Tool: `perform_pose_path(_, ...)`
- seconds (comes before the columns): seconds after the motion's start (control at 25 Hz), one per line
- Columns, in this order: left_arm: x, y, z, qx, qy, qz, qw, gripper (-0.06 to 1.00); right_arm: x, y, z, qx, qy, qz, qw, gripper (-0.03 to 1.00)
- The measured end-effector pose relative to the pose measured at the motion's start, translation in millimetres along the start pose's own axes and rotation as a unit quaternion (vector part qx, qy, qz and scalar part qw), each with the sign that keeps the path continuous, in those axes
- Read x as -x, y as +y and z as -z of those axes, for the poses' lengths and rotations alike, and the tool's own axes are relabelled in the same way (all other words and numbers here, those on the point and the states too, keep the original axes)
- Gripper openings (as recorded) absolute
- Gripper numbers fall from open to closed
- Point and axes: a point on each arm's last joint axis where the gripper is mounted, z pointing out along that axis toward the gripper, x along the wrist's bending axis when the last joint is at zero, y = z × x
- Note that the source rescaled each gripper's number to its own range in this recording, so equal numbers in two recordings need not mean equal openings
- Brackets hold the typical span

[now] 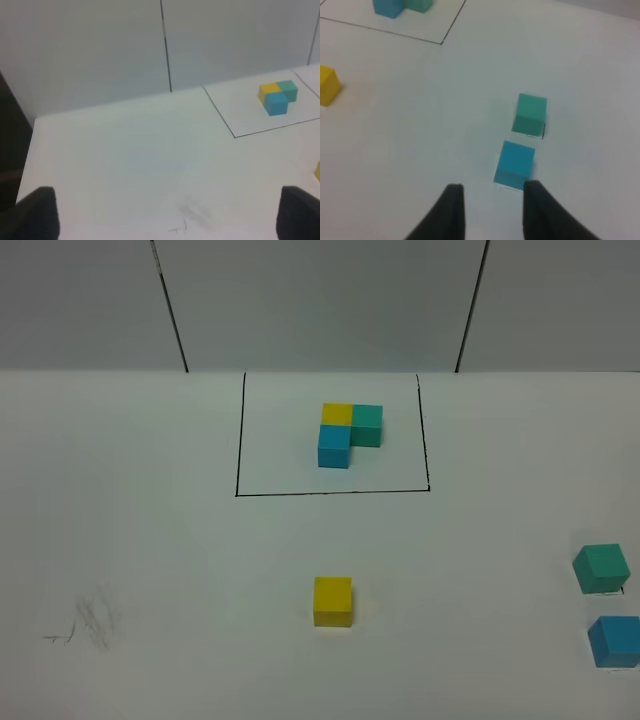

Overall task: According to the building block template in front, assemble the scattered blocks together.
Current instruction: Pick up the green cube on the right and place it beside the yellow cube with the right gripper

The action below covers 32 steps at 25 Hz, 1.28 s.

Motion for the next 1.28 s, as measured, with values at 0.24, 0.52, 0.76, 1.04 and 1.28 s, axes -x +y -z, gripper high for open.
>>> perform_pose_path(0.24, 16, -39, -47, -0.063, 0.041, 0.051, 0.996, 0.88, 0, 0, 0, 0.000, 0.000, 0.000, 1.000, 0.00)
perform_pose_path(0.52, 25, -68, -80, -0.122, 0.032, 0.082, 0.989, 0.87, 0, 0, 0, 0.000, 0.000, 0.000, 1.000, 0.00)
perform_pose_path(0.76, 26, -71, -82, -0.131, 0.032, 0.101, 0.986, 0.84, 0, 0, 0, 0.000, 0.000, 0.000, 1.000, 0.00)
perform_pose_path(1.04, 26, -71, -83, -0.131, 0.032, 0.102, 0.986, 0.65, 0, 0, 0, 0.000, 0.000, 0.000, 1.000, 0.00)
perform_pose_path(1.28, 26, -71, -83, -0.132, 0.032, 0.102, 0.985, 0.44, 0, 0, 0, 0.000, 0.000, 0.000, 1.000, 0.00)
